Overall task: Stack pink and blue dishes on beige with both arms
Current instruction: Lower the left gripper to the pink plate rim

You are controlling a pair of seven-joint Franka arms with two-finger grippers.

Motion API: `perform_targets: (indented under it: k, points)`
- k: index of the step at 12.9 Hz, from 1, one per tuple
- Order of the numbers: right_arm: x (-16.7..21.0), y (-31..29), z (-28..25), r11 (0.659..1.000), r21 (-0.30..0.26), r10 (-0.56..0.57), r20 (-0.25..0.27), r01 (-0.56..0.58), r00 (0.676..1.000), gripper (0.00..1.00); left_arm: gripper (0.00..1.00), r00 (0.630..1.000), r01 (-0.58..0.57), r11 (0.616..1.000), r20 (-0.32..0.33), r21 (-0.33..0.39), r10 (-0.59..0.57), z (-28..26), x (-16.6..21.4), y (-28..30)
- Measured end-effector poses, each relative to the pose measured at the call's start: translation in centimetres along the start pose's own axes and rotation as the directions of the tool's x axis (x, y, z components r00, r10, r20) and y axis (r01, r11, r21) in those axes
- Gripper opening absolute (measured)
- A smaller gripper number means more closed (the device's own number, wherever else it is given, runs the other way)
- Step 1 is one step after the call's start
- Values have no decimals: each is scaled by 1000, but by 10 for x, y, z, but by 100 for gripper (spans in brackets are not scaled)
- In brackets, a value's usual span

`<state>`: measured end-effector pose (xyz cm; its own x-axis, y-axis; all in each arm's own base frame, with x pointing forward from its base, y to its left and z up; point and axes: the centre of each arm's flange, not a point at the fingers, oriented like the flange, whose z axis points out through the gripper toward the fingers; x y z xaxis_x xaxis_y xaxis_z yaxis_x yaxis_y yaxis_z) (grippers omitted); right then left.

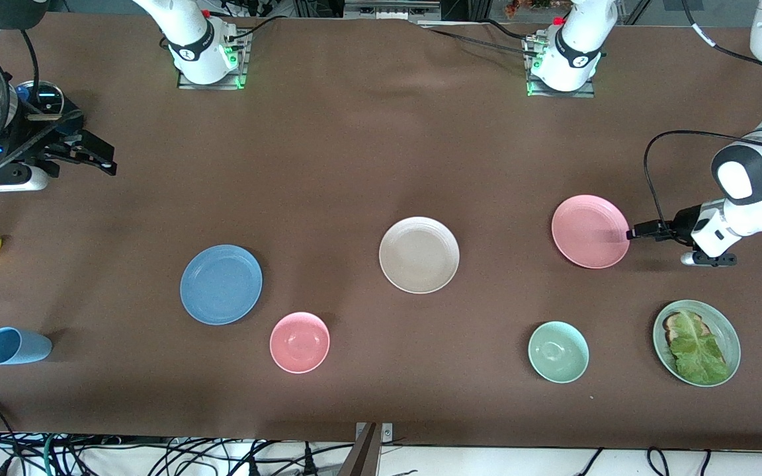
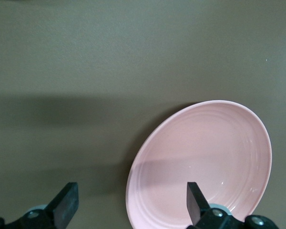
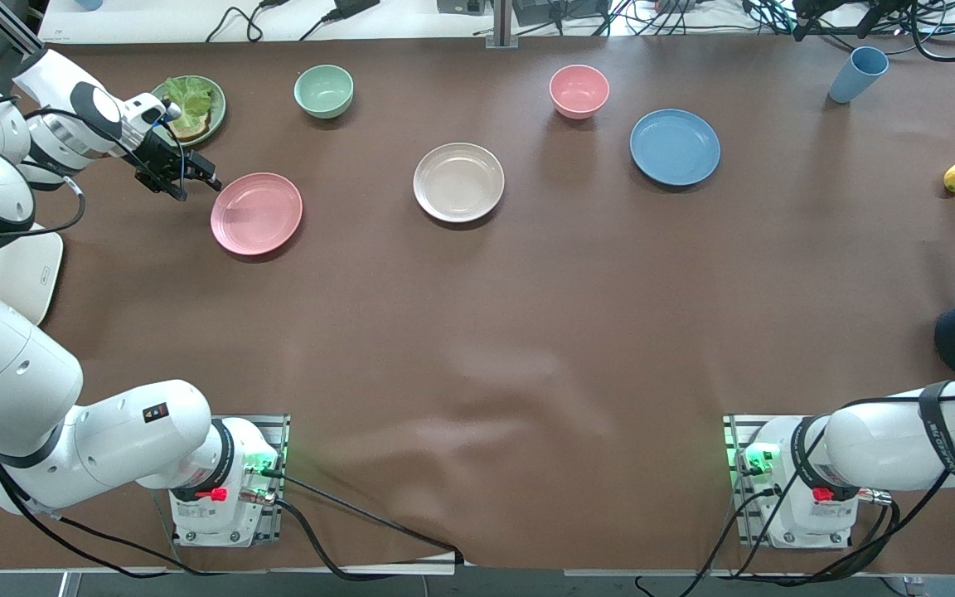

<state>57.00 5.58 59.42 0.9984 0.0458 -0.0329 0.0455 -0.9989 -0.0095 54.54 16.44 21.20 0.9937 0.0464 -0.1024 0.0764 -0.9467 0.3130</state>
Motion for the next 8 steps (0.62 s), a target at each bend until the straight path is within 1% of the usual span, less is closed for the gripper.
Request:
perform_targets:
  k: [2, 5, 8]
  points:
    - [0, 0, 0, 1000, 0, 0, 0, 0, 1000, 100, 100, 1000, 6, 1000, -26, -6, -6, 14, -8, 0]
    - [0, 0, 0, 1000, 0, 0, 0, 0, 1000, 100, 100, 999, 21, 999, -30, -28, -22, 26, -15, 5]
    - [0, 0, 0, 1000, 0, 0, 0, 0, 1000, 100, 96, 999, 25, 999, -30, -39, -26, 28, -15, 8]
